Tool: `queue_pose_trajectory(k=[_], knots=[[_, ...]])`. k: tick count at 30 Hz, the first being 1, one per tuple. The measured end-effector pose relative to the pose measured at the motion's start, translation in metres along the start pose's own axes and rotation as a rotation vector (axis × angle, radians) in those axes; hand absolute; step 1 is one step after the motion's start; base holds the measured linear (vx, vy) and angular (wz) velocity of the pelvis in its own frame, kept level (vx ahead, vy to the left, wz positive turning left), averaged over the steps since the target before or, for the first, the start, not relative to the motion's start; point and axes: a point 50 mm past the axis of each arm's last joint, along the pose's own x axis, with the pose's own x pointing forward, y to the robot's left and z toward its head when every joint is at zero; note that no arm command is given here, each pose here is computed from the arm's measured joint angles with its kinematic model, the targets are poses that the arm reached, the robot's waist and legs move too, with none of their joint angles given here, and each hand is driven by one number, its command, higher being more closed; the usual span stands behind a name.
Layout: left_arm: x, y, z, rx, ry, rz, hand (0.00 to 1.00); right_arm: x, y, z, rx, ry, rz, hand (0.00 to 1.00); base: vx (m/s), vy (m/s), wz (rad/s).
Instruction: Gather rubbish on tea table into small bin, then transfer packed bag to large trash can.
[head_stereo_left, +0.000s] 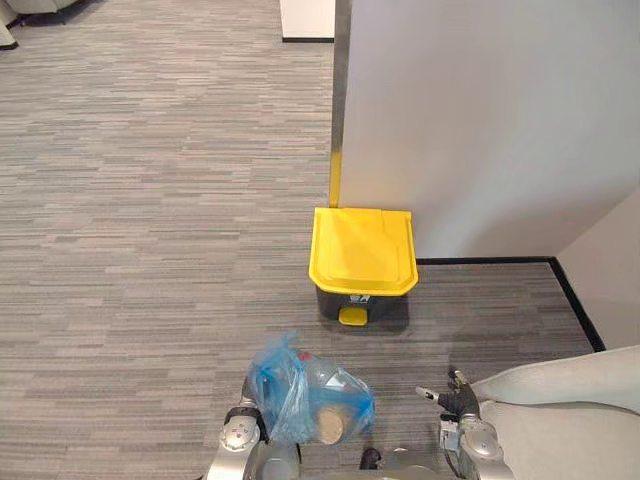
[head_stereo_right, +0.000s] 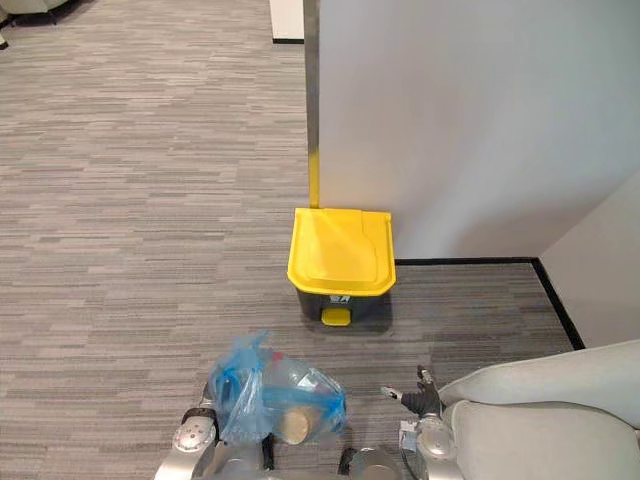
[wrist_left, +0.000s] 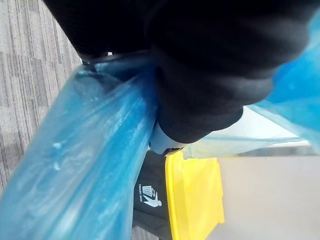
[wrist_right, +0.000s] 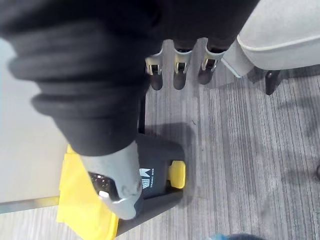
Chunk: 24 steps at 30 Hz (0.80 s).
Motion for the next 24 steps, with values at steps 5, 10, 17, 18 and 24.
queue_pose_trajectory(k=[5, 10, 17, 18, 24], knots=[[0.002, 0.009, -0.001, 0.029, 0.009, 0.011, 1.00, 0.002, 0.001, 0.004, -0.007, -0.009, 0.005, 0.00, 0.25, 0.151, -0.34], [-0.001, 0.018, -0.011, 0.058, 0.045, 0.026, 1.00, 0.006, 0.006, 0.007, -0.027, -0.007, 0.027, 0.00, 0.14, 0.116, -0.40], [0.001, 0.027, -0.010, 0.077, 0.048, 0.042, 1.00, 0.004, 0.006, -0.001, -0.043, 0.021, 0.035, 0.00, 0.13, -0.013, 0.17], [0.000, 0.028, -0.013, 0.079, 0.062, 0.041, 1.00, 0.003, 0.006, -0.003, -0.043, 0.028, 0.036, 0.00, 0.18, -0.144, 0.43], [-0.001, 0.004, -0.023, 0.024, 0.113, -0.005, 1.00, 0.002, -0.008, -0.016, -0.067, 0.080, 0.005, 0.00, 0.15, -0.129, 0.11]])
